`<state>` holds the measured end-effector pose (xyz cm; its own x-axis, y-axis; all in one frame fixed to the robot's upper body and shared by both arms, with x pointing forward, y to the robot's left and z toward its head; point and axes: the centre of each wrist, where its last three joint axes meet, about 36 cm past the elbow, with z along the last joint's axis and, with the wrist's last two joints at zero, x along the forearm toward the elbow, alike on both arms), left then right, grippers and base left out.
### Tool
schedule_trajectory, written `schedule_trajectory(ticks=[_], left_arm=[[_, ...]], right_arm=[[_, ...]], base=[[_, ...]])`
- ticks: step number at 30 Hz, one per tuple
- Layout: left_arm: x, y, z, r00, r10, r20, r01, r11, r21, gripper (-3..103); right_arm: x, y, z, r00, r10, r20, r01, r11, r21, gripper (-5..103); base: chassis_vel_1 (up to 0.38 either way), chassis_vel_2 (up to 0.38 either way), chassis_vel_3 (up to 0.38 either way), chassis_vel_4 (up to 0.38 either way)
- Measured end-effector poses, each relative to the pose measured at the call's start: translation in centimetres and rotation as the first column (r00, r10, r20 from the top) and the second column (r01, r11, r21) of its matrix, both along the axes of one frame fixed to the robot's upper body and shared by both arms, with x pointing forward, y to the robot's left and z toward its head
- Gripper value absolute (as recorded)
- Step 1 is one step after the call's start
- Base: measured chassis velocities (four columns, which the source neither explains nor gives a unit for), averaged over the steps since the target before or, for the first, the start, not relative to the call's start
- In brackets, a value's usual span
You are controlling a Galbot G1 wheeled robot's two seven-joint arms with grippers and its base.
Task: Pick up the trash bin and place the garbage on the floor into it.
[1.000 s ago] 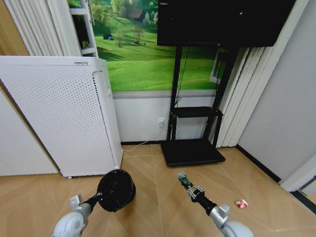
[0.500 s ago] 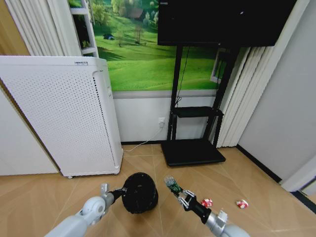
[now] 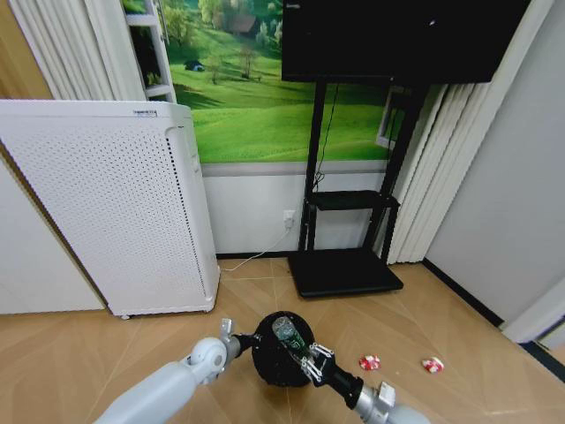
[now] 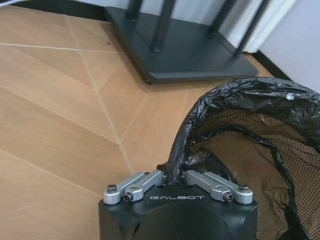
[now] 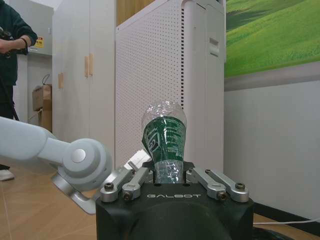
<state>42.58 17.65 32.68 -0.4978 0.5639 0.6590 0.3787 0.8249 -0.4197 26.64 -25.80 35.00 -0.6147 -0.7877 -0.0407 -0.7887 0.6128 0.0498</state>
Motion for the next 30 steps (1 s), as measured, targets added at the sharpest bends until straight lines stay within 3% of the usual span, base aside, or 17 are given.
schedule_trajectory(ticks=[5,9,10,12,18,25,27,28,30], left_arm=[[-1.8,-1.0,1.3,0.997,-0.075,0.008,0.075,0.997,-0.013,2],[-3.1,-0.3,2.2,0.996,-0.089,0.005,0.089,0.996,-0.017,2],[-3.3,0.0,2.3,0.996,-0.088,0.006,0.088,0.996,-0.012,2],[-3.6,0.5,2.4,0.996,-0.087,0.006,0.087,0.996,-0.003,2],[-4.1,2.4,2.9,0.999,-0.052,0.014,0.052,0.999,0.001,2],[-4.5,3.1,2.7,1.0,-0.005,0.006,0.005,1.0,-0.006,2],[-4.6,3.4,2.9,0.999,0.039,0.005,-0.039,0.999,0.01,2],[-4.6,3.4,2.9,0.999,0.039,0.005,-0.039,0.999,0.01,2],[-4.5,4.1,3.9,0.992,0.123,-0.015,-0.123,0.992,0.04,2]], right_arm=[[-0.2,0.8,-1.7,0.999,0.003,-0.034,-0.003,1.0,0.005,24],[0.3,0.7,-2.5,0.999,-0.021,-0.028,0.02,1.0,-0.021,21],[0.5,0.7,-2.6,0.999,-0.028,-0.027,0.027,0.999,-0.025,27],[0.5,0.8,-2.8,0.999,-0.038,-0.028,0.037,0.999,-0.027,27],[0.1,1.6,-2.9,0.998,-0.042,-0.035,0.042,0.999,-0.021,54],[-0.5,2.1,-2.1,0.998,-0.055,-0.033,0.054,0.998,-0.011,76],[-0.4,2.9,-1.3,0.992,-0.125,0.007,0.125,0.992,-0.017,86],[-0.4,2.9,-1.3,0.992,-0.125,0.007,0.125,0.992,-0.017,86],[-0.2,3.4,-0.1,0.978,-0.203,0.042,0.203,0.979,0.002,96]], base=[[0.0,0.0,0.0,0.0],[0.0,0.0,0.0,0.0],[0.0,0.0,0.0,0.0],[0.0,0.0,0.0,0.0],[0.0,0.0,0.0,0.0],[0.0,0.0,0.0,0.0],[0.0,0.0,0.0,0.0],[0.0,0.0,0.0,0.0],[0.0,0.0,0.0,0.0]])
